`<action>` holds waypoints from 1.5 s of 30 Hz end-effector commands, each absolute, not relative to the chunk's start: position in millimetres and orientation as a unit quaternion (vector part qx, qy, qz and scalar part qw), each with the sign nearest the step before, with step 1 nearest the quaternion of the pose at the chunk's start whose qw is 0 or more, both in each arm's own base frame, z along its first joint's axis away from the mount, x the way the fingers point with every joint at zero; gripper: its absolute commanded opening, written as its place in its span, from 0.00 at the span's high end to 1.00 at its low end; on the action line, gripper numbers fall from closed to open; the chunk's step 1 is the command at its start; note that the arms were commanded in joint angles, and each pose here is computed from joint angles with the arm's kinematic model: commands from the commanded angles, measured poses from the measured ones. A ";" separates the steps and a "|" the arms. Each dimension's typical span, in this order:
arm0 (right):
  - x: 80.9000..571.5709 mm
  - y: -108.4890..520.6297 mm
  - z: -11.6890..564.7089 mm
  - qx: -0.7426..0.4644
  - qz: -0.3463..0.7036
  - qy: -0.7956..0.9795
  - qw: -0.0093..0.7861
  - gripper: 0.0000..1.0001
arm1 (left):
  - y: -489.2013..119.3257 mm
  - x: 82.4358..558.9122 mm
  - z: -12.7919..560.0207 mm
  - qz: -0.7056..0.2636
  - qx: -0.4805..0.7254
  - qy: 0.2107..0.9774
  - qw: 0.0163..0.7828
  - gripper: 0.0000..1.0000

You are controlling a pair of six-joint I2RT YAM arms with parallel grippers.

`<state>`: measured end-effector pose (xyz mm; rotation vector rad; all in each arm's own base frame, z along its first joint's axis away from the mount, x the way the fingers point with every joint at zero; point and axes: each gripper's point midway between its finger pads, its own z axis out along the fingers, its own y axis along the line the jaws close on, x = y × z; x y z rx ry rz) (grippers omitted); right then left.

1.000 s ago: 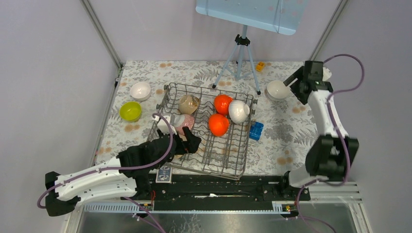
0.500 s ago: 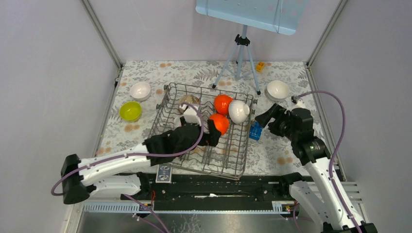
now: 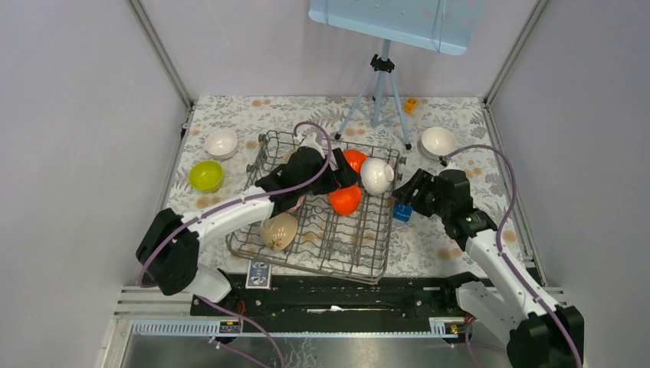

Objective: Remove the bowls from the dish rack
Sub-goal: Pick up the bowl from the dish rack.

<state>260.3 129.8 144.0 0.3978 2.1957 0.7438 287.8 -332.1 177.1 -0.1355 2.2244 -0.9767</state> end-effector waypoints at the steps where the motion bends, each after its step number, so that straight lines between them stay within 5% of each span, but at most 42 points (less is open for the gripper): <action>1: 284.3 134.7 161.6 0.168 0.297 0.849 0.403 0.35 | -365.4 303.6 240.4 -0.476 -0.016 0.806 0.352 0.06; 18: 309.0 127.2 171.9 0.192 0.275 0.839 0.429 0.37 | -378.2 347.8 190.8 -0.443 -0.043 0.830 0.335 0.02; 25: 320.6 131.6 174.6 0.199 0.283 0.833 0.431 0.37 | -383.3 356.5 171.0 -0.453 -0.056 0.831 0.318 0.17; 45: 348.0 153.5 178.2 0.219 0.328 0.824 0.406 0.38 | -403.1 363.1 148.6 -0.501 -0.043 0.817 0.284 0.37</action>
